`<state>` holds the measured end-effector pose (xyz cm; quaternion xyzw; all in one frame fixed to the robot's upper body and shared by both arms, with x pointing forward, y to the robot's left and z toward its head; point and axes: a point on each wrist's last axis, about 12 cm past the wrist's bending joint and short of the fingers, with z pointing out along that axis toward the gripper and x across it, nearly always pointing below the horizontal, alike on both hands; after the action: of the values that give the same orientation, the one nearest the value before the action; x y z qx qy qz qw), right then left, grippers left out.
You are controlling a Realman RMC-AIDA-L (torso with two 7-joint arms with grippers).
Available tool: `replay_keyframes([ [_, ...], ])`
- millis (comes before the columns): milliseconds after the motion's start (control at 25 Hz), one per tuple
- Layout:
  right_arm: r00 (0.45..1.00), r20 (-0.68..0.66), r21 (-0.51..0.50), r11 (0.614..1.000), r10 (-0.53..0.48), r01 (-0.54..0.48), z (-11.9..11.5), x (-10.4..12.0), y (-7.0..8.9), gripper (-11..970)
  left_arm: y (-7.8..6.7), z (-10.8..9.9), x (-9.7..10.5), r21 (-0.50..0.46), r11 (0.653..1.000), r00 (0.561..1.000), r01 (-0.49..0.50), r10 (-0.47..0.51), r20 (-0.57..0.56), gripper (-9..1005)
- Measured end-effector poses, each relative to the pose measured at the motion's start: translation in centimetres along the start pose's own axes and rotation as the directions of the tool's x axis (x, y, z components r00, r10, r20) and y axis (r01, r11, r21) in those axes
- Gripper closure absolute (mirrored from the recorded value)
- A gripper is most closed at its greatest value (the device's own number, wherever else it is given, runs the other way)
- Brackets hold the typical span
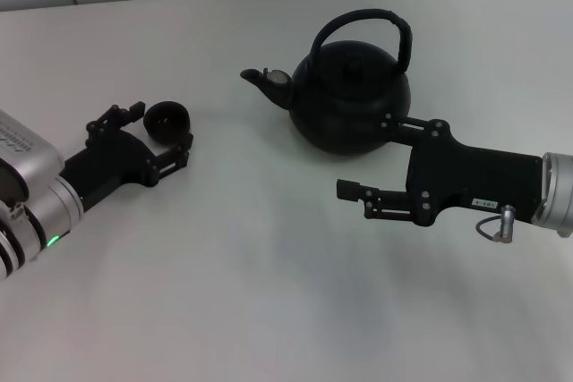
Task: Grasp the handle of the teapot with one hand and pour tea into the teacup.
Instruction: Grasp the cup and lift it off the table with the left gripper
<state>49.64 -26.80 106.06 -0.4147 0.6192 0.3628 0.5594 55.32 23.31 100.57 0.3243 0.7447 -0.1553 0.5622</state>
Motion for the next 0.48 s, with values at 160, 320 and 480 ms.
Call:
replay_keyframes([
  [160,1.0,0.001,0.001,1.0,-0.001,0.001,0.0,-0.02,-0.04,203,-0.11,0.11,-0.02,0.014,1.0,1.0,-0.015,0.015,-0.008,155],
  [320,1.0,0.001,0.005,1.0,0.0,0.0,-0.04,-0.03,-0.07,202,-0.03,0.2,-0.15,0.012,1.0,1.0,-0.016,0.016,-0.004,155],
  [480,1.0,0.004,0.015,1.0,0.001,-0.001,-0.19,-0.02,-0.14,202,0.04,0.38,-0.3,0.012,1.0,1.0,-0.021,0.021,-0.005,156],
])
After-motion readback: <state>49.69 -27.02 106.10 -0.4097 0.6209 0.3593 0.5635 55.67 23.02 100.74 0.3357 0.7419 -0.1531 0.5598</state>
